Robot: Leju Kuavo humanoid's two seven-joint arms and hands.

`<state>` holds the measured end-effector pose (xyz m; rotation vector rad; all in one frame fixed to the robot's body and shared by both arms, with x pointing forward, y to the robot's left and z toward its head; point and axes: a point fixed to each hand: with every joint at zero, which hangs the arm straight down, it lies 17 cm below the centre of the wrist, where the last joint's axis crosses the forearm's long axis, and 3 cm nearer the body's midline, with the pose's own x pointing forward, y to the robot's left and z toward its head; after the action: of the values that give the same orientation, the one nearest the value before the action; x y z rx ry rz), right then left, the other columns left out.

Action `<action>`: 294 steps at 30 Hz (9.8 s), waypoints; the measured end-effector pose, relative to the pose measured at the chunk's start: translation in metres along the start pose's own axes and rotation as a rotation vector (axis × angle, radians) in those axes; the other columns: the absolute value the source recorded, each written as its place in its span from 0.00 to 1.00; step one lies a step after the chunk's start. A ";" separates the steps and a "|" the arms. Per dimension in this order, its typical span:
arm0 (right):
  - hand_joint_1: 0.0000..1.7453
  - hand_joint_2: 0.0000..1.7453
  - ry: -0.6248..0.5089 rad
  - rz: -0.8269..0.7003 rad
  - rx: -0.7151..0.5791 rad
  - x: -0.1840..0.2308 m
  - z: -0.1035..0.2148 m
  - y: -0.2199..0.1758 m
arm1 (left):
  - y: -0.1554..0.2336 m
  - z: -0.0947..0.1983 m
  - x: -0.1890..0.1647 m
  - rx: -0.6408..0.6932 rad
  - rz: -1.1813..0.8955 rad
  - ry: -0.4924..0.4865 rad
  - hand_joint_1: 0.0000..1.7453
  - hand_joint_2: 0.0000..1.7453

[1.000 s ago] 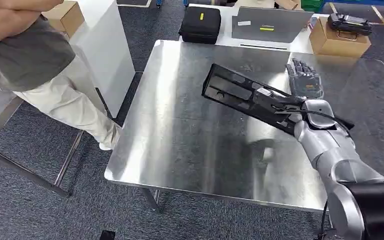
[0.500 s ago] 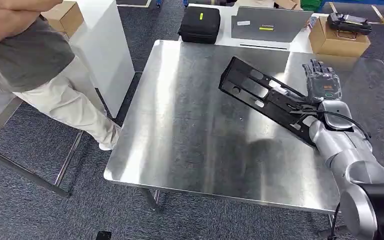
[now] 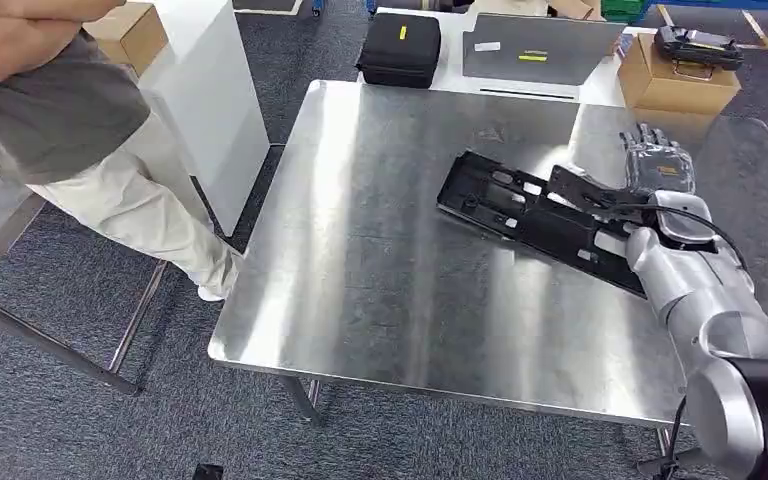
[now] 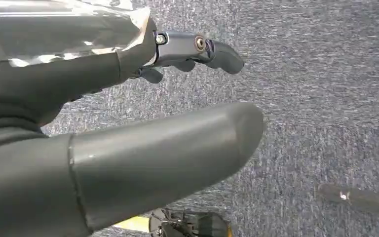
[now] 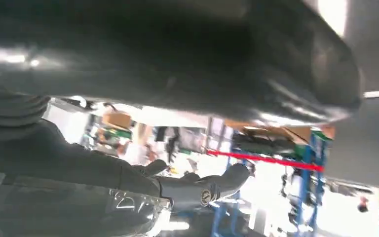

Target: Take the parts from the cabinet and place them on the table.

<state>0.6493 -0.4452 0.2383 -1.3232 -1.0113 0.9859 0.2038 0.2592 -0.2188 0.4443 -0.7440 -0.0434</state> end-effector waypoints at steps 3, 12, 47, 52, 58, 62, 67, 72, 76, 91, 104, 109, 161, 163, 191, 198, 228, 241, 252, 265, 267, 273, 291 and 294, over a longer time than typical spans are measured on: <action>0.00 0.00 0.013 -0.014 0.005 -0.001 0.000 0.000 | 0.002 0.003 -0.009 0.005 0.000 0.016 0.00 0.00; 0.00 0.00 0.018 -0.024 0.006 0.001 0.000 -0.001 | 0.004 0.004 -0.014 0.008 -0.003 0.023 0.00 0.00; 0.00 0.00 -0.073 0.174 -0.314 0.007 -0.024 -0.251 | -0.008 0.016 -0.022 0.039 0.123 0.099 0.00 0.00; 0.00 0.00 0.033 0.197 -0.405 -0.098 -0.010 -0.332 | -0.015 0.018 -0.018 0.017 0.111 0.084 0.00 0.00; 0.00 0.00 0.087 0.176 -0.567 -0.225 0.041 -0.404 | -0.016 0.020 -0.022 0.012 0.094 0.092 0.00 0.00; 0.00 0.00 0.155 -0.011 -0.707 -0.334 0.112 -0.439 | -0.010 0.024 -0.034 0.038 0.098 0.119 0.00 0.00; 0.00 0.00 0.275 -0.066 -0.808 -0.416 0.186 -0.448 | -0.008 0.028 -0.042 0.044 0.094 0.131 0.00 0.00; 0.00 0.00 0.342 -0.006 -0.841 -0.442 0.223 -0.457 | -0.007 0.026 -0.040 0.050 0.099 0.131 0.00 0.00; 0.00 0.00 0.350 -0.015 -0.961 -0.489 0.277 -0.451 | -0.005 0.028 -0.045 0.072 0.109 0.162 0.00 0.00; 0.00 0.00 1.398 -0.276 -0.230 -0.563 0.446 0.175 | -0.033 0.039 -0.051 0.018 0.098 0.296 0.00 0.00; 0.00 0.00 1.519 -0.516 0.529 -0.261 0.601 0.455 | -0.047 0.036 -0.050 -0.134 -0.068 0.242 0.00 0.00; 0.00 0.00 1.500 -0.561 0.620 -0.216 0.617 0.473 | -0.045 0.038 -0.055 -0.145 -0.089 0.238 0.00 0.00; 0.00 0.00 0.873 -0.727 1.051 -0.061 0.594 0.515 | -0.053 0.038 -0.054 -0.210 -0.006 0.228 0.00 0.00; 0.00 0.00 0.871 -0.729 1.053 -0.058 0.595 0.515 | -0.052 0.038 -0.053 -0.207 -0.005 0.223 0.00 0.00; 0.00 0.00 0.859 -0.734 1.066 -0.038 0.593 0.515 | -0.041 0.030 -0.052 -0.190 0.017 0.207 0.00 0.00; 0.00 0.00 0.863 -0.734 1.064 -0.040 0.593 0.515 | -0.041 0.030 -0.051 -0.194 0.012 0.202 0.00 0.00; 0.00 0.00 0.832 -0.739 1.059 -0.035 0.587 0.514 | -0.039 0.027 -0.048 -0.188 0.009 0.187 0.00 0.00; 0.00 0.00 0.812 -0.827 1.026 -0.013 0.550 0.508 | -0.047 0.024 -0.040 -0.241 -0.047 0.184 0.00 0.00; 0.00 0.00 0.793 -0.866 1.001 0.004 0.507 0.498 | -0.052 0.019 -0.026 -0.254 -0.065 0.162 0.00 0.00; 0.00 0.00 0.793 -0.875 0.947 0.020 0.429 0.471 | -0.062 0.025 -0.027 -0.282 -0.082 0.173 0.00 0.00; 0.00 0.00 0.791 -0.873 0.949 0.024 0.422 0.468 | -0.062 0.028 -0.032 -0.284 -0.085 0.183 0.00 0.00; 0.00 0.00 0.782 -0.858 0.940 0.024 0.414 0.464 | -0.063 0.031 -0.038 -0.286 -0.088 0.196 0.00 0.00; 0.00 0.00 0.796 -0.808 0.929 0.010 0.415 0.464 | -0.065 0.035 -0.038 -0.276 -0.109 0.177 0.00 0.00; 0.00 0.00 0.791 -0.802 0.927 0.009 0.414 0.464 | -0.068 0.036 -0.036 -0.281 -0.110 0.174 0.00 0.00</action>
<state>0.2586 -0.3152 -0.2273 -0.3506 -0.2916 0.1689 0.1609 0.1910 -0.2463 0.2164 -0.5320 -0.2077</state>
